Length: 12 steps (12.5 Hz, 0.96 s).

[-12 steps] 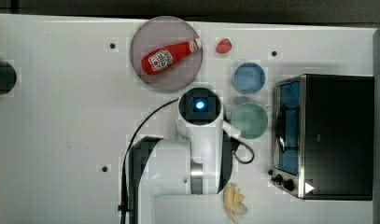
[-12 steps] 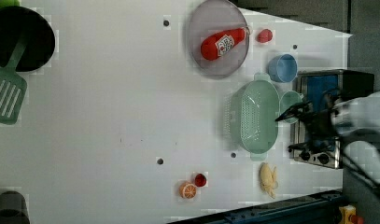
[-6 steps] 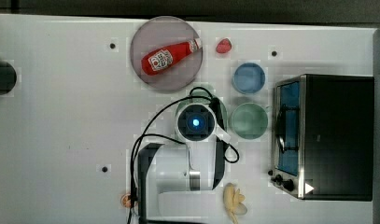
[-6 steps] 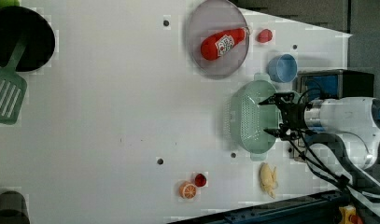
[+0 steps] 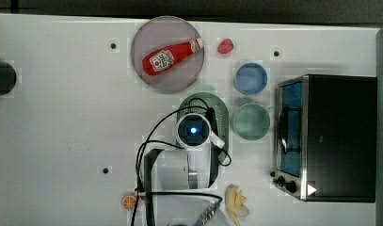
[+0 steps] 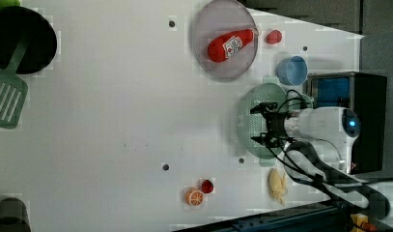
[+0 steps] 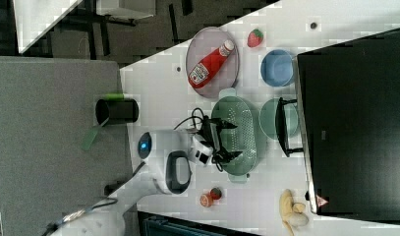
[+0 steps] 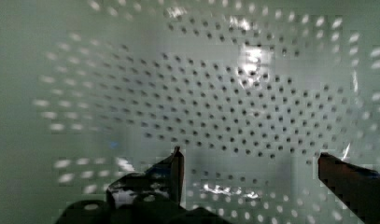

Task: Drag strainer right to left.

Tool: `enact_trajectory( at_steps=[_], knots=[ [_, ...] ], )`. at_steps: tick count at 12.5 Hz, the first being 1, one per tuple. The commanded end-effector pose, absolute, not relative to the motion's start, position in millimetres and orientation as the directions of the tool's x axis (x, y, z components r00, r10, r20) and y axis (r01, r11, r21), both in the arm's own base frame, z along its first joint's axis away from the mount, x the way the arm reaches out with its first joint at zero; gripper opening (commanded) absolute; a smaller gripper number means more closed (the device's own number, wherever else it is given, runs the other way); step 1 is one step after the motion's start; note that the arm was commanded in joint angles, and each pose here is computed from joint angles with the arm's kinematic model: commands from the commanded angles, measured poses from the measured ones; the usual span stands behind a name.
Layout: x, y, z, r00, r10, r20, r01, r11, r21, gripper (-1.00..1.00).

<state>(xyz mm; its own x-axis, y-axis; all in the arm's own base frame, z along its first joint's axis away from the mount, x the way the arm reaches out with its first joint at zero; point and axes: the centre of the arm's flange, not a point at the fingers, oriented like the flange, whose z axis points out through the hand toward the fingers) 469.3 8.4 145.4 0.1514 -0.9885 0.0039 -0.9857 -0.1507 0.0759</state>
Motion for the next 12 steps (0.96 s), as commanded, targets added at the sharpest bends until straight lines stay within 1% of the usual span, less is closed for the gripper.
enact_trajectory(
  at_steps=[1, 7, 9, 12],
  knots=[
    [471.1, 35.6, 152.9, 0.01, -1.0, -0.005, -0.999, -0.01, 0.053, 1.0],
    [467.2, 77.0, 152.0, 0.084, -0.996, -0.021, -0.995, -0.085, 0.056, 1.0],
    [466.2, 95.2, 153.6, 0.097, -0.995, -0.035, -0.994, -0.099, 0.055, 1.0],
    [463.2, 120.7, 155.1, 0.09, -0.994, -0.063, -0.994, -0.093, 0.062, 1.0]
  ],
)
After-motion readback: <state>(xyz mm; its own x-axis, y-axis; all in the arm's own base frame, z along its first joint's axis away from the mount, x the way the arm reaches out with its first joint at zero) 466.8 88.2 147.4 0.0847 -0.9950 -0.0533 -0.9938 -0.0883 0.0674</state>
